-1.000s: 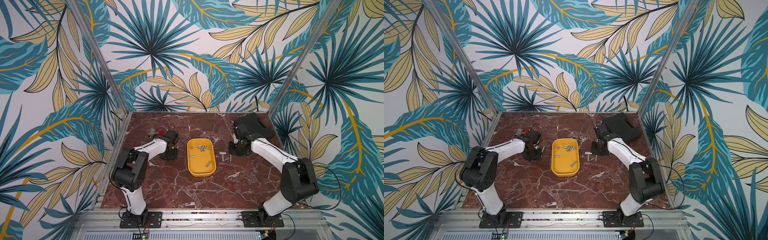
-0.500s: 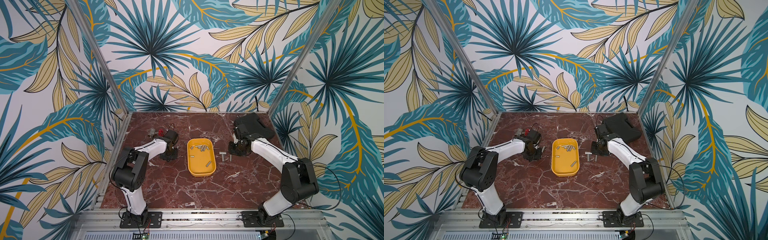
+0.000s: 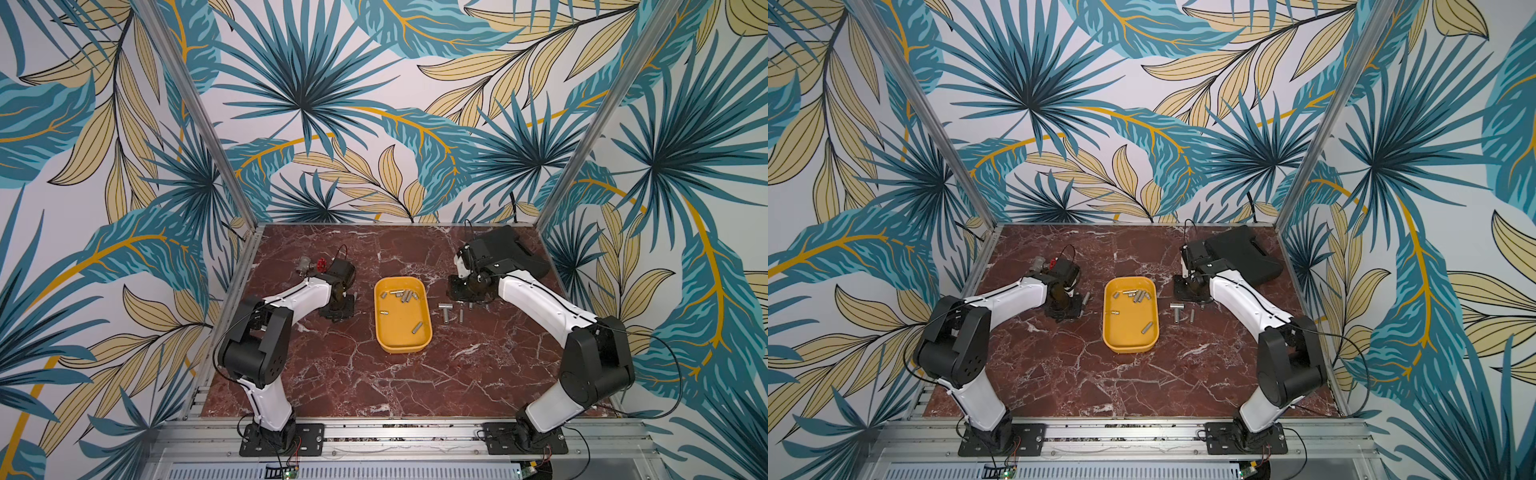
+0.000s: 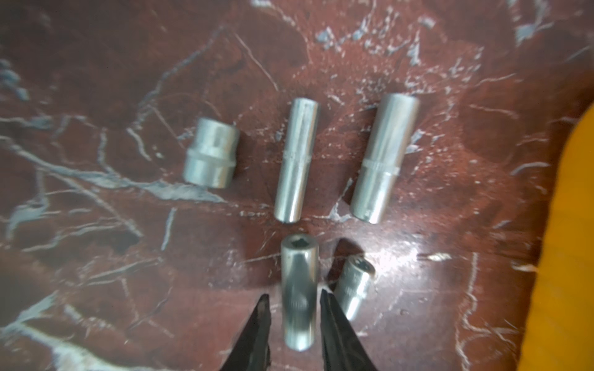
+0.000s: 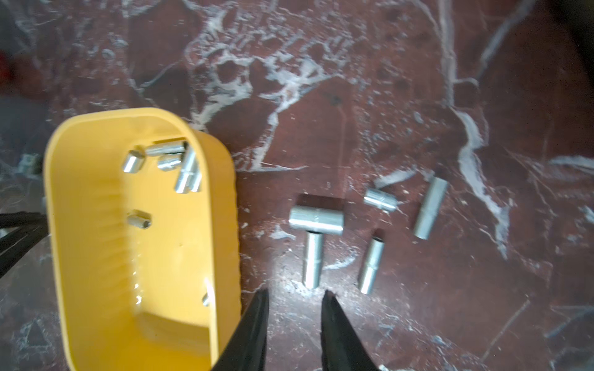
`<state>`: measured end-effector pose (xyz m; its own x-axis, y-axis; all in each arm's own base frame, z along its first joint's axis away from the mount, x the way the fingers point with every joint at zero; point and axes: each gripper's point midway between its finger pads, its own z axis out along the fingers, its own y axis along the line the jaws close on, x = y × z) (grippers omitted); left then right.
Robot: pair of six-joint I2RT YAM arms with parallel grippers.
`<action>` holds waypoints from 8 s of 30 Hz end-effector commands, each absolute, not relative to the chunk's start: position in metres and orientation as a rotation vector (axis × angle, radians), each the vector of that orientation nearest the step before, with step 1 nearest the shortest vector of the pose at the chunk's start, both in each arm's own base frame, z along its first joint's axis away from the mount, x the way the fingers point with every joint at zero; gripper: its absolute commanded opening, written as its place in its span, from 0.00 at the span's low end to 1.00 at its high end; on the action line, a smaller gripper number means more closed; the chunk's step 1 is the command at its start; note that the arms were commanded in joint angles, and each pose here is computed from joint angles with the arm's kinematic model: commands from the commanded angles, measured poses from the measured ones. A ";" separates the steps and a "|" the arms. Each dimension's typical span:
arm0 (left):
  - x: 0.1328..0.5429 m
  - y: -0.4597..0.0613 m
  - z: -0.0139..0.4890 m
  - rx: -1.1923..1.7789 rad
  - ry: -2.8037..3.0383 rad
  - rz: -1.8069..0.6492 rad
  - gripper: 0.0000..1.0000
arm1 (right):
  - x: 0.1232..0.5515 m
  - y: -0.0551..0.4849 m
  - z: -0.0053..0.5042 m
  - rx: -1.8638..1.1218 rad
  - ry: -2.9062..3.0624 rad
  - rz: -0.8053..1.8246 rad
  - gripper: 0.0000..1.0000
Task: Take out the socket from the storage box
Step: Place the socket head at the center of the board, then pick up the socket head from the storage box, then place the socket head at the center of the board, then pick up the socket head from the storage box.
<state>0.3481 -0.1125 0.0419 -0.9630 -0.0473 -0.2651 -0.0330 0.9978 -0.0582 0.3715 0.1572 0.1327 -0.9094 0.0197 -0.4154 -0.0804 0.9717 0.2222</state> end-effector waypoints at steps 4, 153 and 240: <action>0.353 -0.110 0.078 -0.060 2.791 -0.101 0.31 | 0.370 0.216 0.131 -0.350 2.690 0.375 0.30; 0.375 -0.249 0.120 0.285 2.648 -0.419 0.40 | 0.343 0.059 0.018 0.440 2.830 0.123 0.17; 0.403 -0.315 0.016 0.617 2.751 -0.206 0.23 | 0.343 0.054 0.106 0.399 2.661 0.151 0.23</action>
